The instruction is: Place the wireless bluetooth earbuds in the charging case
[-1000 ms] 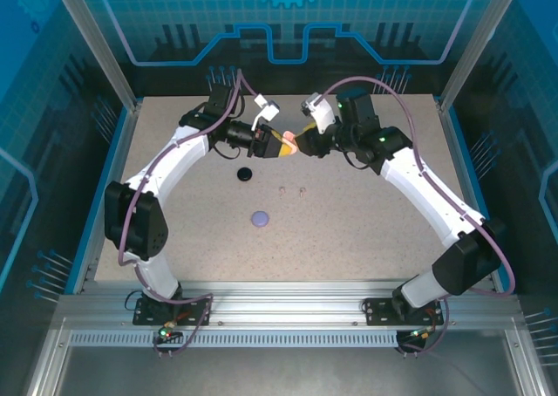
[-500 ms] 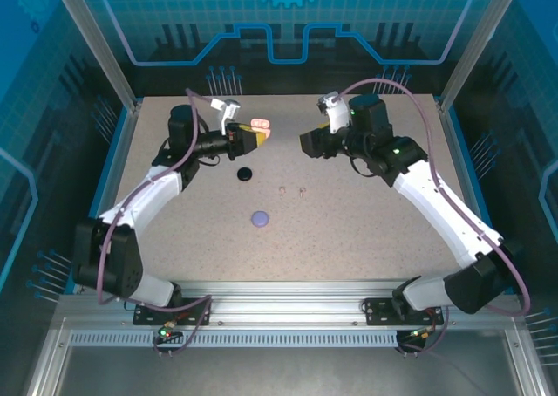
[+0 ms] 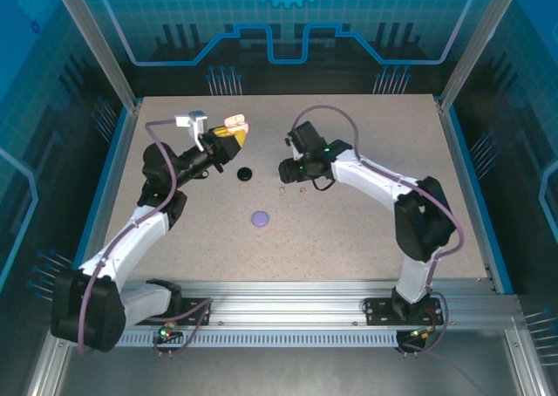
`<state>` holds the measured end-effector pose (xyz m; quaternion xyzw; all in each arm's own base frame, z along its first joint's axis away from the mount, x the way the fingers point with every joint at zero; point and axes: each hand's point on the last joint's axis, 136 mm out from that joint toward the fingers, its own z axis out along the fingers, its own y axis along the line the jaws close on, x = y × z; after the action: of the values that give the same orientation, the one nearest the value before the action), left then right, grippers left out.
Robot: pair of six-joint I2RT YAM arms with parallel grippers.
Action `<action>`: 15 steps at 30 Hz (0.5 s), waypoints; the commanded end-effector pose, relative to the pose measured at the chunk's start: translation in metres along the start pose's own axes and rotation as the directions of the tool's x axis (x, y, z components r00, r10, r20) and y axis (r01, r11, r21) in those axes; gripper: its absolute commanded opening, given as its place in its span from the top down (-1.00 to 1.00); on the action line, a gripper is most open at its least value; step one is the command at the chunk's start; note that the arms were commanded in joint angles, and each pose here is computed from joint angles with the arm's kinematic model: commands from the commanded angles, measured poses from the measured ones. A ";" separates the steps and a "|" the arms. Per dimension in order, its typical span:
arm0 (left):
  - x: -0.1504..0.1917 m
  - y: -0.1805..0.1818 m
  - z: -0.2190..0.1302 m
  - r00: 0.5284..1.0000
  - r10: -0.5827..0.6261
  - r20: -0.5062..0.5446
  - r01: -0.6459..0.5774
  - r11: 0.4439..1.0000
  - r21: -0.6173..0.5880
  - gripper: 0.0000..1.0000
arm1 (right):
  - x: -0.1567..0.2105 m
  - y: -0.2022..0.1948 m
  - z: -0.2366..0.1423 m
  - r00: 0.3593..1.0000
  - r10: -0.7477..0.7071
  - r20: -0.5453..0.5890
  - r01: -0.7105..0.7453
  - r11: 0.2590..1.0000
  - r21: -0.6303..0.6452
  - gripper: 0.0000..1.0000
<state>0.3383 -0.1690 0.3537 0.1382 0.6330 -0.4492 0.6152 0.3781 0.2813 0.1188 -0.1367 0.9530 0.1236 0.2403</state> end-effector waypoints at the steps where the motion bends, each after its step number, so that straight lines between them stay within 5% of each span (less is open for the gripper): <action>1: -0.018 -0.005 -0.010 0.996 0.022 0.088 -0.020 0.999 -0.025 1.00 | -0.003 0.011 0.007 1.000 0.014 -0.007 -0.014 0.996 0.084 -0.05; 15: -0.020 -0.009 -0.018 0.994 0.052 0.096 -0.047 0.998 -0.047 1.00 | 0.015 0.012 0.061 0.993 0.076 -0.088 -0.049 0.960 0.277 0.15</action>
<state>0.3274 -0.1564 0.3681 0.1141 0.6160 -0.4364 0.6458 0.3897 0.3089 0.0646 -0.0893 0.9732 0.0172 0.2113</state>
